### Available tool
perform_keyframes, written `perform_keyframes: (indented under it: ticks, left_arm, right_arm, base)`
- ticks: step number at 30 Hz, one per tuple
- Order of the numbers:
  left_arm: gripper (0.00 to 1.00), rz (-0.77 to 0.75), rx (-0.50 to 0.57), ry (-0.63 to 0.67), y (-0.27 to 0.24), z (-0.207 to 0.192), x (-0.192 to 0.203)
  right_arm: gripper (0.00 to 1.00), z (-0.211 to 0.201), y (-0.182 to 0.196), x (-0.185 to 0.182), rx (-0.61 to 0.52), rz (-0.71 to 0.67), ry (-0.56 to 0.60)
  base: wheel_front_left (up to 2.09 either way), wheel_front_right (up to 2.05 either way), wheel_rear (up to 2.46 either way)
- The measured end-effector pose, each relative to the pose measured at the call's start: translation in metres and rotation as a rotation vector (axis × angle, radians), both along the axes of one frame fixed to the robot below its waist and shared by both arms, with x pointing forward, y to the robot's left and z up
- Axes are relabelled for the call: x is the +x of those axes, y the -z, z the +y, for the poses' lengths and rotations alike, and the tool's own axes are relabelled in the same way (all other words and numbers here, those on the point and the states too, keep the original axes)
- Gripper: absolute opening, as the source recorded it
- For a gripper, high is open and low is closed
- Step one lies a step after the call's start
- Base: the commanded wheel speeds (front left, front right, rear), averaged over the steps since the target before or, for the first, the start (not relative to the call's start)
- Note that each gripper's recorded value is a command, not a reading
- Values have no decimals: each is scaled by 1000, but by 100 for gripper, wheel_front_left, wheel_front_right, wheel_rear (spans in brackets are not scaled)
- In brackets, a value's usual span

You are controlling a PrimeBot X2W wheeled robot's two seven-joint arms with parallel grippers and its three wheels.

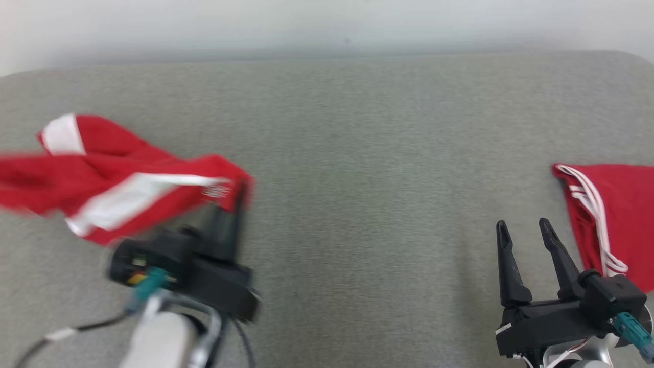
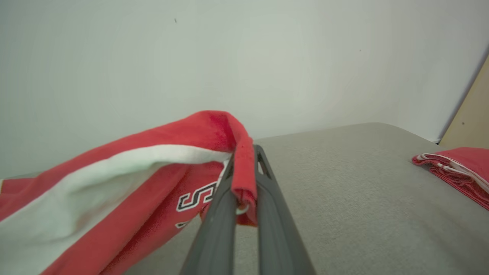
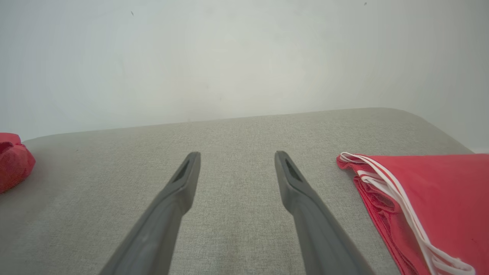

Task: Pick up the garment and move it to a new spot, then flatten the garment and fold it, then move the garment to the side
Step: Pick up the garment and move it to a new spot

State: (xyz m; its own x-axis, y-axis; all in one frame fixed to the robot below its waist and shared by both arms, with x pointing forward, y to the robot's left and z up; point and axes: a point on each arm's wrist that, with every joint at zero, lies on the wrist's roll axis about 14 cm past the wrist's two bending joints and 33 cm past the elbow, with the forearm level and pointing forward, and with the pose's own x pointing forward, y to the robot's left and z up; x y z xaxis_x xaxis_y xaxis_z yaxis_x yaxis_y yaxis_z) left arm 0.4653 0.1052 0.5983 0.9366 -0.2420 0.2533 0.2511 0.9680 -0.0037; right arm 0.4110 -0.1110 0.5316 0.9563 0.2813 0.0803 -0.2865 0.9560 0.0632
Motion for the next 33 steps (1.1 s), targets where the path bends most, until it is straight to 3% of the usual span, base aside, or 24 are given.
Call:
perform_keyframes:
  ticks: [12, 20, 21, 22, 23, 33]
  left_arm:
    - [0, 92, 9, 565, 28, -178, -50]
    - [0, 198, 45, 767, 68, -237, -68]
    - [16, 212, 40, 770, 74, -240, -67]
    - [41, 223, 32, 774, 78, -242, -66]
    - [100, 234, 25, 781, 81, -244, -66]
    - [100, 272, -81, 815, 74, -244, -75]
  right_arm:
    - [100, -51, 5, -10, -6, 8, 157]
    - [100, -84, 21, -20, -5, 44, 266]
    - [100, -87, 24, -21, -6, 53, 274]
    - [100, -89, 26, -21, -8, 58, 281]
    - [100, -91, 28, -20, -9, 63, 287]
    - [100, -91, 32, -13, -18, 69, 284]
  base:
    - [0, 0, 0]
    - [0, 0, 0]
    - [0, 0, 0]
    - [0, 0, 0]
    - [0, 0, 0]
    - [0, 0, 0]
